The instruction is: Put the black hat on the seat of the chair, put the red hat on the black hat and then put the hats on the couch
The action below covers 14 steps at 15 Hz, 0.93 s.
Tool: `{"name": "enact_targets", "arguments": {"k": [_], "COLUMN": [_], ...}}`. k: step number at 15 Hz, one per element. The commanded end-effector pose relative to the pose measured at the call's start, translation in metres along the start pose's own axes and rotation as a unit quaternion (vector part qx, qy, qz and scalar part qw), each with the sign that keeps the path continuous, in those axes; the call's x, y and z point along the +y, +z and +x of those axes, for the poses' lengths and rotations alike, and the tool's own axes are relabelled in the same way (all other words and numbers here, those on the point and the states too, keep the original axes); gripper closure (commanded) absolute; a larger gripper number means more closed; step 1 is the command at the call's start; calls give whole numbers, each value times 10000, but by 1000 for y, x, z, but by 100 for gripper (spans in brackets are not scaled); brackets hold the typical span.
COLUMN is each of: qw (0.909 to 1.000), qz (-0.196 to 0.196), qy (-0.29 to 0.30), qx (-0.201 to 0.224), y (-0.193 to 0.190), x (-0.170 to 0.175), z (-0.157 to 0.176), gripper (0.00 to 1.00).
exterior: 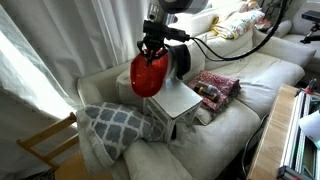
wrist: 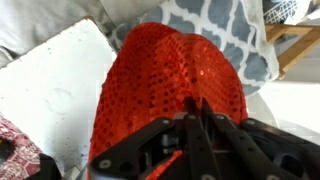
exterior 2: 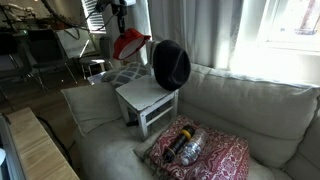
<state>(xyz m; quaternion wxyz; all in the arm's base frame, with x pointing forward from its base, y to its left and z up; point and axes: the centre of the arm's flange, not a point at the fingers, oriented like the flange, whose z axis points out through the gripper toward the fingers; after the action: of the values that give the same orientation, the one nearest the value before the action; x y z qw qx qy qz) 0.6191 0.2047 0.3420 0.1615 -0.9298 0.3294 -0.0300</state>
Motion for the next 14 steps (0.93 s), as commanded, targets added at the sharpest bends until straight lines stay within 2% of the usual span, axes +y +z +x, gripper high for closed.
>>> {"name": "enact_targets", "arguments": {"k": [1, 4, 7, 9, 12, 14], "qw": [9950, 9844, 9719, 9660, 9649, 9687], "qz": [-585, -962, -978, -789, -490, -225], "qy": [416, 810, 1098, 1322, 1666, 1791], "qx": [-699, -1232, -1838, -2077, -1971, -1703], "y": [-11, -3, 15, 33, 64, 84], "x": [63, 108, 143, 158, 177, 184], "z": [4, 11, 11, 12, 16, 21], "gripper": [98, 98, 98, 98, 98, 98]}}
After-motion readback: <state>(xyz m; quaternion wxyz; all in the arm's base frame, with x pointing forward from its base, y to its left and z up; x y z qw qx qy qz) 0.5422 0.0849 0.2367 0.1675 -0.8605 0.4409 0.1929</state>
